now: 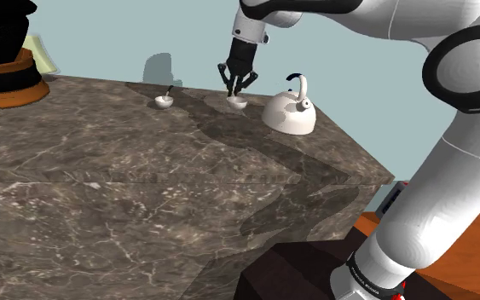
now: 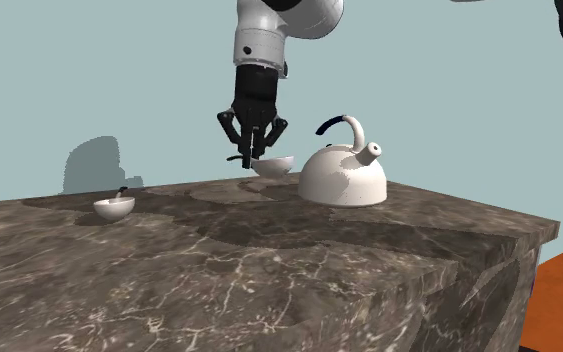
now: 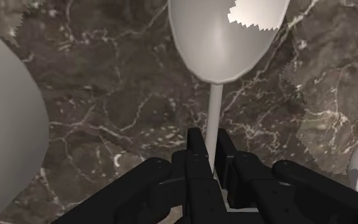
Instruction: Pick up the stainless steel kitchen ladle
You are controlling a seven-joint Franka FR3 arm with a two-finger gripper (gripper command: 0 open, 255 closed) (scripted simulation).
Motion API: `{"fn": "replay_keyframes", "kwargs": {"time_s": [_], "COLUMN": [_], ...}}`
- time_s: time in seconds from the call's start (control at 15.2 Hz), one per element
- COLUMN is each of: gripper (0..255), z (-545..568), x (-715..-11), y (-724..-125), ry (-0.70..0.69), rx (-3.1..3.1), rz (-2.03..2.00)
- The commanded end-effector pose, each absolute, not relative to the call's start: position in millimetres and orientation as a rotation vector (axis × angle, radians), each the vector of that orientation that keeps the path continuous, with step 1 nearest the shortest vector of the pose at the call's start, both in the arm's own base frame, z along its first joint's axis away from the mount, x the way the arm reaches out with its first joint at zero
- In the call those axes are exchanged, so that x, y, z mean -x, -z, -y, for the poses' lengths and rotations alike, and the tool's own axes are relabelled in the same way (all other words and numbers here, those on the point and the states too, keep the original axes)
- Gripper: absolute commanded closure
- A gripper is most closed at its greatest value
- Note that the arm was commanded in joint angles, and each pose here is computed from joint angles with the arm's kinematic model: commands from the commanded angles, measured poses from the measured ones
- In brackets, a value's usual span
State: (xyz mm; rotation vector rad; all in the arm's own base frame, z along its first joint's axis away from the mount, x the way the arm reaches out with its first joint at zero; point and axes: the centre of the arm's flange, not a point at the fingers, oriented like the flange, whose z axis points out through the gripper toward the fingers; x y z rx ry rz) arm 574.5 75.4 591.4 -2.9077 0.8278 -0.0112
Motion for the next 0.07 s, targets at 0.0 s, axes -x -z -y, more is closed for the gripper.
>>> {"fn": "replay_keyframes", "kwargs": {"time_s": [0.0], "gripper": [255], "z": [-75.5], "x": [-574.8], "y": [-593.9], "ry": [0.010], "rx": [2.908], "rz": [-0.828]}}
